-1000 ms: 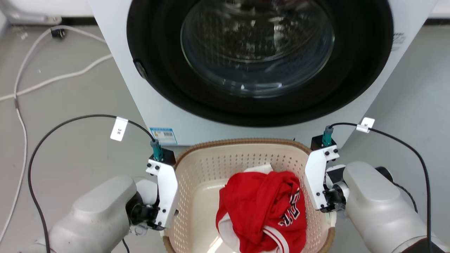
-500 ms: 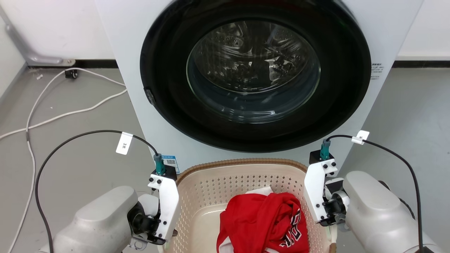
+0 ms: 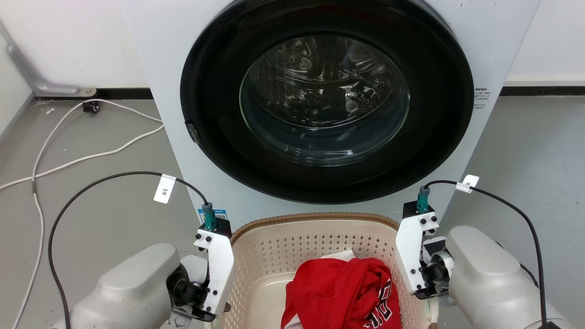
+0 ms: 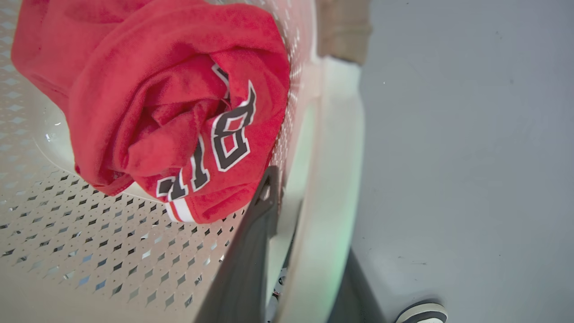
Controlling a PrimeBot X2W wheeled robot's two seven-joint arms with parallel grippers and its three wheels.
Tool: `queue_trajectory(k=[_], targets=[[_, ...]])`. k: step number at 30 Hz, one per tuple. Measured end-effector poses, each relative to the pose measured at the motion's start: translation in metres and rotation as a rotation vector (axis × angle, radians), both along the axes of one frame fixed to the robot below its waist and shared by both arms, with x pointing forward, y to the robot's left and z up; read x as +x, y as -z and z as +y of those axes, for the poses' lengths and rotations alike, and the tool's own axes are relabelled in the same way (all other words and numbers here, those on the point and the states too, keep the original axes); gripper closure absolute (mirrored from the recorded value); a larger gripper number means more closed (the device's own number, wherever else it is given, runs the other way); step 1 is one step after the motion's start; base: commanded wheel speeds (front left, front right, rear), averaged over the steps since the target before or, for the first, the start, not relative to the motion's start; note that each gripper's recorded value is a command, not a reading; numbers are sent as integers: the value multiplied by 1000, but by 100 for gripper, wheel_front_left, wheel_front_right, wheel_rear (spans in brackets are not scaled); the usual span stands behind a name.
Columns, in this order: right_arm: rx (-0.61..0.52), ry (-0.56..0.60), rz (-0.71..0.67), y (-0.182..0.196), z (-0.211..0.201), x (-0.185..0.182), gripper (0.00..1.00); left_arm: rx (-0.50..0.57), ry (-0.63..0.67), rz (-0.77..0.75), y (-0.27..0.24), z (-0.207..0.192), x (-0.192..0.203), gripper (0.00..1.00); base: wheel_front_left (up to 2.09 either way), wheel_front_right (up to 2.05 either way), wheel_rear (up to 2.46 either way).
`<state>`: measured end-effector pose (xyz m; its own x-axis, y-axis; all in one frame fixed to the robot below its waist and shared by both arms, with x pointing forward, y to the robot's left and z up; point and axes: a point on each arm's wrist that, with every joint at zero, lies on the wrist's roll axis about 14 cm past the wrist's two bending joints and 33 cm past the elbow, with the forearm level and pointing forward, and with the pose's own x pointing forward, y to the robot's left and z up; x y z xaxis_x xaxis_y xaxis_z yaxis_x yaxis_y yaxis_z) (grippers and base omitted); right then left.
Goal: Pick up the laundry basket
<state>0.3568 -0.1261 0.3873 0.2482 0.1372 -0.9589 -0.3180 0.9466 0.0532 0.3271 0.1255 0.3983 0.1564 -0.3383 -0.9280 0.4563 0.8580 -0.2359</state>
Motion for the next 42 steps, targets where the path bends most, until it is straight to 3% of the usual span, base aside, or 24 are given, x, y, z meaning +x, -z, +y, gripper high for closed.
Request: queue_trajectory(k=[42], targets=[[2, 5, 25, 5, 3, -4, 100, 8, -8, 22, 3, 3, -2, 100, 0, 0, 0]])
